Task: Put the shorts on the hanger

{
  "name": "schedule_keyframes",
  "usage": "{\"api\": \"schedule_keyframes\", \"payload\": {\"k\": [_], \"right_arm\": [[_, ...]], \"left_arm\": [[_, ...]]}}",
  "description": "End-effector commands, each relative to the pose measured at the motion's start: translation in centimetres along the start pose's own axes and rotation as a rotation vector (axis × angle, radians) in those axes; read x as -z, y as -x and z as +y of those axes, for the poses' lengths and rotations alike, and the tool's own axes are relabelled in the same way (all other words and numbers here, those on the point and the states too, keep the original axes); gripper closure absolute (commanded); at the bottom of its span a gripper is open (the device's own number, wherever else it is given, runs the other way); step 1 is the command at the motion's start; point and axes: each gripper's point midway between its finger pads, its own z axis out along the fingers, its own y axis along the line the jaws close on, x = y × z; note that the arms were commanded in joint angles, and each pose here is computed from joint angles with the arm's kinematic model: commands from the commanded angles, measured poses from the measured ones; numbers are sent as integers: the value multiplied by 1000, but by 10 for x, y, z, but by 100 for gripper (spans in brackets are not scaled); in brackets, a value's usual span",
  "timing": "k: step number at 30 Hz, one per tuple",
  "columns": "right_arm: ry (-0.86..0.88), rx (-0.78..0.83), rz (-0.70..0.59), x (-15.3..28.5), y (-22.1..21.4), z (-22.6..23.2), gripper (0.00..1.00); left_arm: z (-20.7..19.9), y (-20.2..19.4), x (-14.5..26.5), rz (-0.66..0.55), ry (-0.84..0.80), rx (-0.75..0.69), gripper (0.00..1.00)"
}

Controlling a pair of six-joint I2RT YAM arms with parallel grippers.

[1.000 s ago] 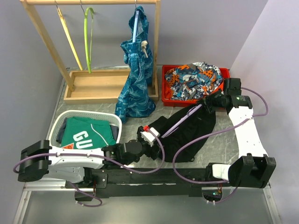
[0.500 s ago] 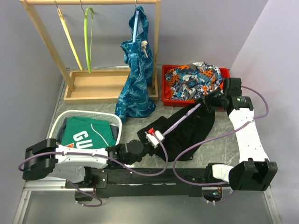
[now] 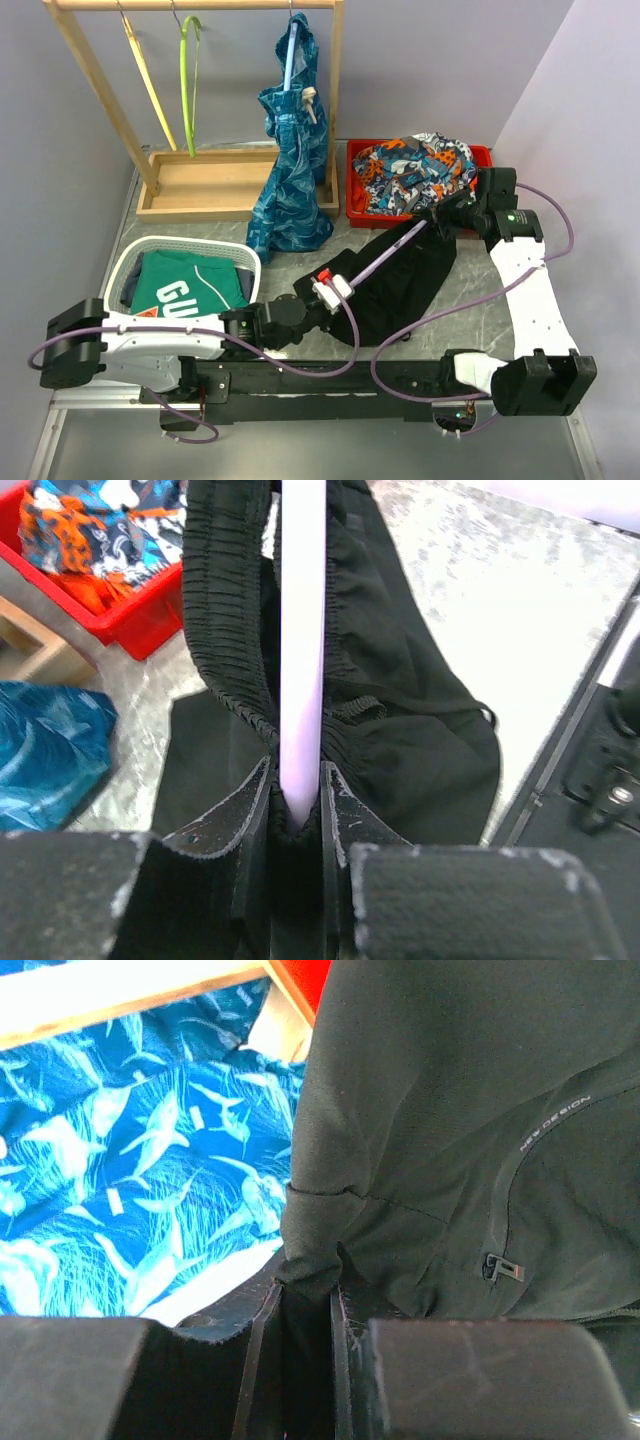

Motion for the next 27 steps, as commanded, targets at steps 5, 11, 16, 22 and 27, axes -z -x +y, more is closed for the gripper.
{"api": "schedule_keyframes", "payload": {"k": [5,11,16,22,27], "right_arm": [[204,250,-56,43,-8,40,13],[259,392,-267,91,7,67,0],[283,460,-469,113,28,66,0],[403,525,-501,112,29,89,1],[426,543,-507,86,45,108,3]], "left_arm": [[10,71,35,-88,-6,244,99],[15,90,66,-45,-38,310,99],[23,135,104,-66,-85,377,99],[39,191,163,-96,-159,377,99],[56,229,211,-164,-206,385,99]]}}
